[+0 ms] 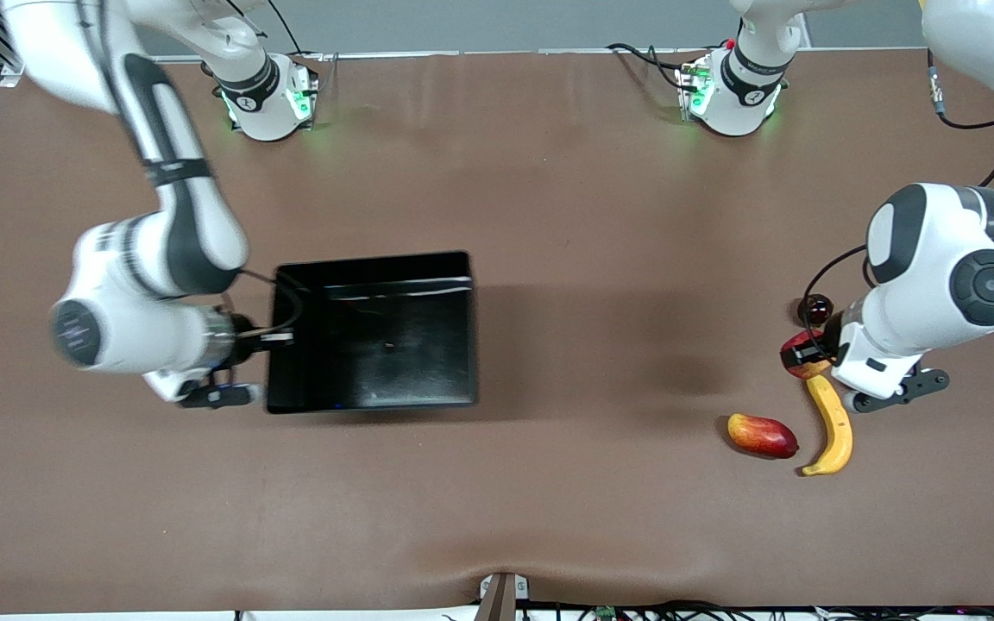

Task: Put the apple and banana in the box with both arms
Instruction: 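Slide the box with the right gripper while the left gripper lifts the apple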

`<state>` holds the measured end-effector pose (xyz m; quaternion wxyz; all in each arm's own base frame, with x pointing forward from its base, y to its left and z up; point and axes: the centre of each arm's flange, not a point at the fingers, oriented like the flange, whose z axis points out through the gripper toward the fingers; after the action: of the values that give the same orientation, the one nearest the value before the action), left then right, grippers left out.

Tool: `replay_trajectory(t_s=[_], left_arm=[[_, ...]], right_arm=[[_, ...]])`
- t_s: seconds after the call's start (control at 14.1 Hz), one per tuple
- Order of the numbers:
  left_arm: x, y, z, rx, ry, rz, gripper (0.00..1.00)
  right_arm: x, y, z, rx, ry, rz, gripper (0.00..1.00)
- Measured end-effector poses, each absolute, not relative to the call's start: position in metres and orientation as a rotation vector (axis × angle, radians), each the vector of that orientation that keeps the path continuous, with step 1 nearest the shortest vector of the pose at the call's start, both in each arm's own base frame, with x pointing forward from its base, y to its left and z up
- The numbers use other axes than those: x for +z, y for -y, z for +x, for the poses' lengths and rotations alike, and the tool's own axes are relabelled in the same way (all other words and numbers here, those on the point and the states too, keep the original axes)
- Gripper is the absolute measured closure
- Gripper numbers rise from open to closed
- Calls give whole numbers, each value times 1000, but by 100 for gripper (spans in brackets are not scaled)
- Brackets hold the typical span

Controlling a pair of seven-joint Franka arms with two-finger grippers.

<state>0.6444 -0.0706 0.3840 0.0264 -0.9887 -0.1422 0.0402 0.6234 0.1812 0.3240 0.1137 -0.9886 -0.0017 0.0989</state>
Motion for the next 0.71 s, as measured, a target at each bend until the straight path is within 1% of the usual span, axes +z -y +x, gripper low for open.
replay_trajectory(t_s=[0.21, 0.43, 0.57, 0.71], left_arm=[[386, 79, 643, 126, 433, -3059, 33], [397, 87, 644, 103, 415, -3069, 33], [406, 94, 642, 98, 399, -3072, 33], [417, 103, 641, 97, 396, -3075, 33]], right_arm=[[298, -277, 575, 220, -117, -2936, 96], [293, -365, 529, 171, -180, -2941, 96], [281, -398, 508, 173, -200, -2949, 96], [262, -426, 498, 173, -217, -2958, 96]])
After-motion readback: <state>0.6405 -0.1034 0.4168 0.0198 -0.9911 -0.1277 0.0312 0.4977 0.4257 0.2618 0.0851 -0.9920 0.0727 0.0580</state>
